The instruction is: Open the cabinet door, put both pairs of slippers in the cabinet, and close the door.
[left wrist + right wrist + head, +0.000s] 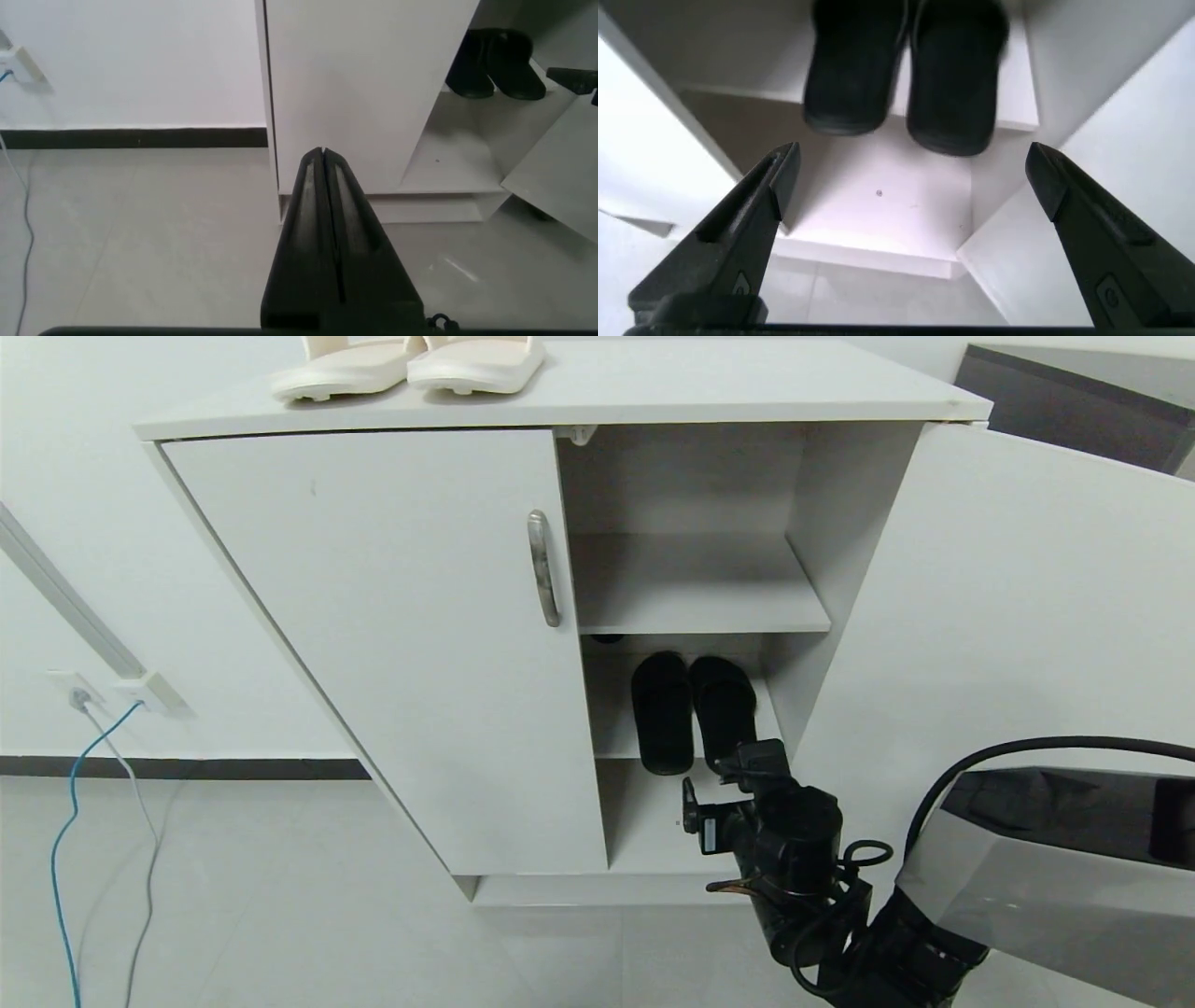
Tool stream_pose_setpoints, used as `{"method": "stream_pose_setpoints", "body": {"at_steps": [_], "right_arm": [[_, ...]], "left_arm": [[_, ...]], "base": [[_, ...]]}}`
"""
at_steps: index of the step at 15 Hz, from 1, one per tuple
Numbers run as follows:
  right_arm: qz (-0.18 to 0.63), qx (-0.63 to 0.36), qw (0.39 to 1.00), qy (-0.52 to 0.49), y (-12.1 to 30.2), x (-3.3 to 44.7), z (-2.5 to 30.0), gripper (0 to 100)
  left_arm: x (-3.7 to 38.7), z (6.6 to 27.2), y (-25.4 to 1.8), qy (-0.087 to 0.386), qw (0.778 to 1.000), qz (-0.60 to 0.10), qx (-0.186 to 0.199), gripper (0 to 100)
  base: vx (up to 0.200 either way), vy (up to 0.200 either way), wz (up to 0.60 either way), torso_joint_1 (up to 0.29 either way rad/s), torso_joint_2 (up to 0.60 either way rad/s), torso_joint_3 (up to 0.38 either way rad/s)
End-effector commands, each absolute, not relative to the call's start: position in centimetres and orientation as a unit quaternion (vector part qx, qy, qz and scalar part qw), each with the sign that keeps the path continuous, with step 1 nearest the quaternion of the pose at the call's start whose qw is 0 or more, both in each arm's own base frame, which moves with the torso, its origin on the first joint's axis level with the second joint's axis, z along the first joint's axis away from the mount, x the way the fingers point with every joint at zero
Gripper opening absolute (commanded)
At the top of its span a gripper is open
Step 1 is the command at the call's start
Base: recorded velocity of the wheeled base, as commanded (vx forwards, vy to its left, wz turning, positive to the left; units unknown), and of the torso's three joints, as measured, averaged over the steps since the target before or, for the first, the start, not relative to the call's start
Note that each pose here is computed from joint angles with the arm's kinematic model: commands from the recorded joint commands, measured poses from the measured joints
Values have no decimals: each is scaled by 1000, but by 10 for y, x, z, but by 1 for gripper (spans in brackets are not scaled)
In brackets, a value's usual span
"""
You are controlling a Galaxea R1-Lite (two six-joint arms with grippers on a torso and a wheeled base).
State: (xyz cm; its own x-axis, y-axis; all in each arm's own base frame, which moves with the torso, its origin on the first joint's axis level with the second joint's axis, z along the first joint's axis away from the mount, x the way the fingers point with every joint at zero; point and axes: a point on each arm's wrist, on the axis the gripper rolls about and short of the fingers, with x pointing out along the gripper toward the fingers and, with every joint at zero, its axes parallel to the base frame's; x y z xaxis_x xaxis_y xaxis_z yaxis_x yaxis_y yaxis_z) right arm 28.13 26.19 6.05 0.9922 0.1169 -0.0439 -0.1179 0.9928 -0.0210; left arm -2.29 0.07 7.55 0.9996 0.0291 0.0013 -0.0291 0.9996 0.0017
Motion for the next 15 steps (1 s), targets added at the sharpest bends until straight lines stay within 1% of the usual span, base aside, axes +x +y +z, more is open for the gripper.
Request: {"method": "stream_pose_setpoints", "body": {"at_steps": [1, 15], "right_arm": [[63, -14, 998, 23, 264, 279, 59, 100], [65, -22, 997, 32, 264, 277, 52, 100]], "left_arm": [[-23, 75, 1, 0, 1000, 15, 1, 0], [-23, 76, 0, 0, 1000, 8, 1, 0]], "base": [[0, 0, 0, 0, 0, 0], [0, 0, 0, 0, 0, 7]]}}
